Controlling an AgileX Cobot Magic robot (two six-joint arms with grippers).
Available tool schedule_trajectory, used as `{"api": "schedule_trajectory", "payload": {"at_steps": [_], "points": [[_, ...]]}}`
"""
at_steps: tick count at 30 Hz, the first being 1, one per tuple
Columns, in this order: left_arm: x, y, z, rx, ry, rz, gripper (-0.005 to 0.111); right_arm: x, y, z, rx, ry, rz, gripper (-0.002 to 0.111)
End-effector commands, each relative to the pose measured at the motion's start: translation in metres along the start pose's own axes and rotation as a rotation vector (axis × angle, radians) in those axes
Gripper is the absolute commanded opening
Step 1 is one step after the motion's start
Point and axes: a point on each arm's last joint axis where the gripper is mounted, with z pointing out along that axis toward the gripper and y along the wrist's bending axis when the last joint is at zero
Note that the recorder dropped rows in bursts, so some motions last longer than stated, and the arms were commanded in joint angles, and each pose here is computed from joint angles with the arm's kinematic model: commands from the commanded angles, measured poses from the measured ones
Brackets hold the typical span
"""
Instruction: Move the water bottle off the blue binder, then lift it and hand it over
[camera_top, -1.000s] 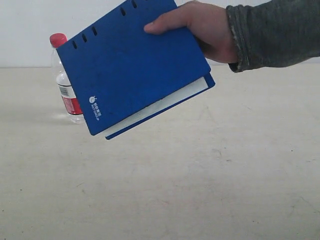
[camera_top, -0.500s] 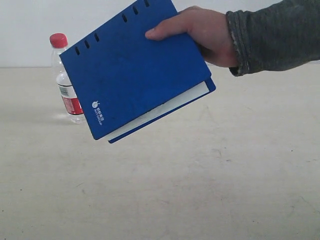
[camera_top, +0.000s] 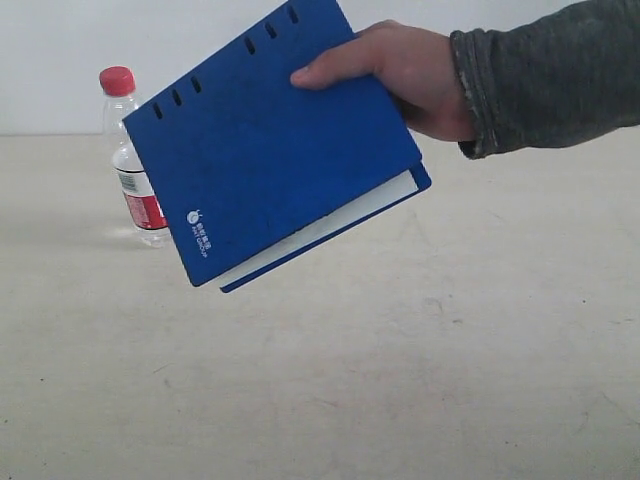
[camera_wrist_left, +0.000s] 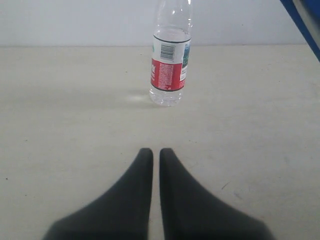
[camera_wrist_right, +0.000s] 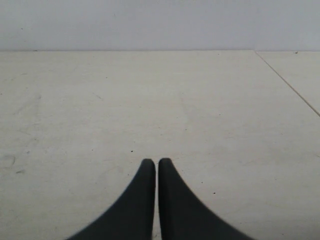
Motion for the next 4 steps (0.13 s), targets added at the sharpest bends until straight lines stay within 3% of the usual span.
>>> {"api": "schedule_trajectory", "payload": {"at_steps": [1,4], "points": [[0.0004,-0.0005,0.0003,0.008,-0.004,-0.004,0.005,-0.0007,-0.0001,0.0,0.001,-0.003,0.003,0.0],[0.0004,-0.0005,0.0003,0.008,-0.004,-0.004,0.005,-0.0007,-0.0001,0.0,0.001,-0.003,0.003,0.0]]}}
